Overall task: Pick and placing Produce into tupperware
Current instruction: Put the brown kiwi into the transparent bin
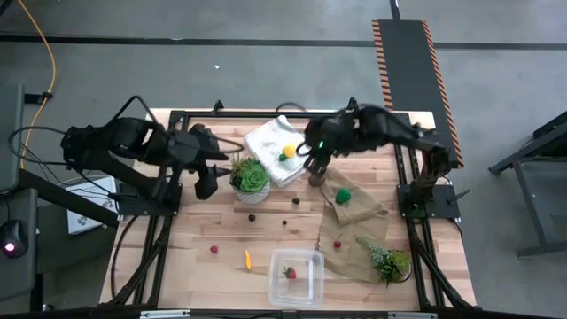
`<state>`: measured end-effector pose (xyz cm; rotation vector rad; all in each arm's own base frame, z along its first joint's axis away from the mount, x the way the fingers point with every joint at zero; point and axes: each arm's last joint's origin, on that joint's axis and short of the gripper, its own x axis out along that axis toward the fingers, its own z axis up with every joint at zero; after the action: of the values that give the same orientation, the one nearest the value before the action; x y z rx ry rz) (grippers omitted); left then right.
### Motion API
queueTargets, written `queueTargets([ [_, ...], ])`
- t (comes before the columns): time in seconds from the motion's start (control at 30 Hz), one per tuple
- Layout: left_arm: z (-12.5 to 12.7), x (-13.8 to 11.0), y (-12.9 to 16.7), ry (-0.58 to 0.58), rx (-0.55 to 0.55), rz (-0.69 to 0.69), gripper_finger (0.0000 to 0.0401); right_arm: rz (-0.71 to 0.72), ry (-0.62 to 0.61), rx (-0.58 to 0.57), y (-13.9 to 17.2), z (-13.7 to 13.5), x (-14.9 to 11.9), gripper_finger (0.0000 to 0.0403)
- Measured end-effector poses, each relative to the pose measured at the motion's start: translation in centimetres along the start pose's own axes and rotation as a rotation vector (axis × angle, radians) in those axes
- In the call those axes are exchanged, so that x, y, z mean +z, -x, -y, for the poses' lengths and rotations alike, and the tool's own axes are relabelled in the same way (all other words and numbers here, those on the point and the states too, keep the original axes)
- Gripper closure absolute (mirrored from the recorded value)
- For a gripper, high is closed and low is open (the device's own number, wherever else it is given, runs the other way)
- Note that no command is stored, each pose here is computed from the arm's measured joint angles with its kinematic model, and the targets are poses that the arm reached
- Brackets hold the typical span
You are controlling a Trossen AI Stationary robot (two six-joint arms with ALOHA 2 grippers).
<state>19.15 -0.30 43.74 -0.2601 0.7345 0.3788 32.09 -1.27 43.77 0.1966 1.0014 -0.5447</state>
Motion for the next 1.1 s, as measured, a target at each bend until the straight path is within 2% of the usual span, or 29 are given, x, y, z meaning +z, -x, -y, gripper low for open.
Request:
queueTargets([
  [0.17, -1.5, 0.6, -0.6, 0.031, 0.024, -0.013, 0.0222, -0.01, 0.026, 0.056, 0.6, 3.2, 0.5, 0.0222],
  [0.37, -2.9, 1.0, -0.8, 0.072, 0.073, -0.008, 0.0222, -0.011, 0.052, 0.066, 0.6, 6.4, 1.0, 0.0222],
  [0.57, -3.9, 1.3, -1.1, 0.113, 0.083, -0.016, 0.0222, -0.092, 0.083, 0.096, -1.2, 8.8, 0.7, 0.0221],
  [0.8, -4.0, 1.3, -1.1, 0.119, 0.085, -0.019, 0.0222, -0.237, 0.206, 0.186, -5.2, 8.7, -1.1, 0.0222],
  [1.1, -4.1, 1.2, -1.1, 0.115, 0.091, -0.036, 0.0222, -0.275, 0.329, 0.283, -9.8, 6.9, -2.7, 0.0221],
])
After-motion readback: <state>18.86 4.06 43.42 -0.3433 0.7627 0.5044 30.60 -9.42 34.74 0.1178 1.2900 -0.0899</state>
